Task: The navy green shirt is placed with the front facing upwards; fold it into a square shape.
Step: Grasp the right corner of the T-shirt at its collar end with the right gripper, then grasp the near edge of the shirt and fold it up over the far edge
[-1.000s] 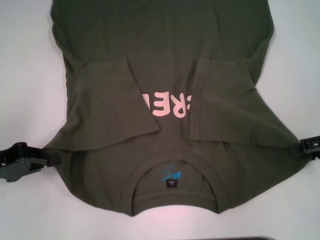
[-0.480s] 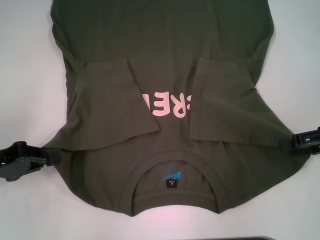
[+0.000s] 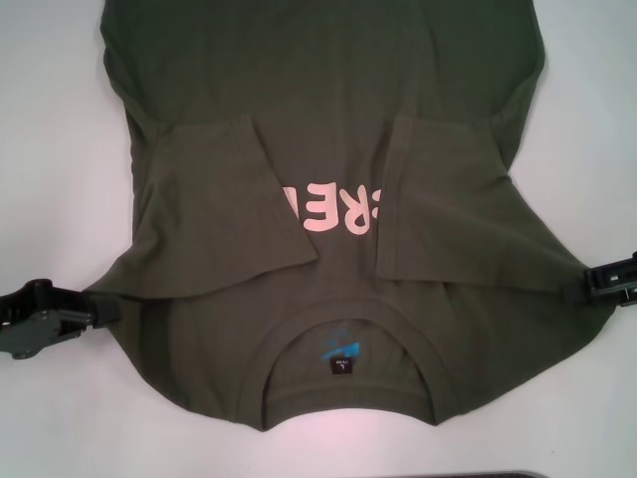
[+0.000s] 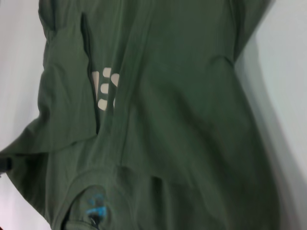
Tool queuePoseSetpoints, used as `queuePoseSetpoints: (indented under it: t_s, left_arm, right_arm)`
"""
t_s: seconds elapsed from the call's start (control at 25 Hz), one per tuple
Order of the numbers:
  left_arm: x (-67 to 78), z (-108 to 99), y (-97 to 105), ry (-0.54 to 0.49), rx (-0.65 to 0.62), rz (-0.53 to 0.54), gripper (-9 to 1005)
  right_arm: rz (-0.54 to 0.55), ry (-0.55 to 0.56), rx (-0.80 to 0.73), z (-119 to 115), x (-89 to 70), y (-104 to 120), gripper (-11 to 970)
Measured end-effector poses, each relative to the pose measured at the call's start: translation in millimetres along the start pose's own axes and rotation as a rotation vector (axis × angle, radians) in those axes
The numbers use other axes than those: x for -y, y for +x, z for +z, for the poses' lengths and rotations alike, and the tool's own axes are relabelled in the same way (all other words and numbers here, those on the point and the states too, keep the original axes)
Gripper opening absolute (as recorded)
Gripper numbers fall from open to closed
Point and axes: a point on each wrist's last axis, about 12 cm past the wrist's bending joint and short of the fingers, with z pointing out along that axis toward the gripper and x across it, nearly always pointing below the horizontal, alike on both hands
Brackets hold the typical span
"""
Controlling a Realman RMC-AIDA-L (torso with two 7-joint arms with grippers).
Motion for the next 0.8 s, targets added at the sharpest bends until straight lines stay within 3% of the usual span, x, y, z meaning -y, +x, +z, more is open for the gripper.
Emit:
queuePoseSetpoints:
  t_s: [0.4,0.8]
  left_arm:
    - [0.0,0.3,0.4,0.0,-0.004,-0.002,41]
    - [0.3,-0.4,0.4,-0.003,-0.015,0.001,37]
  right_arm:
    - [0.005,0.015,-0.006,-2.1,1.0,-0.6,605]
    - [0.002,0.024,-0.016,-5.0,0.6,-1.6,134]
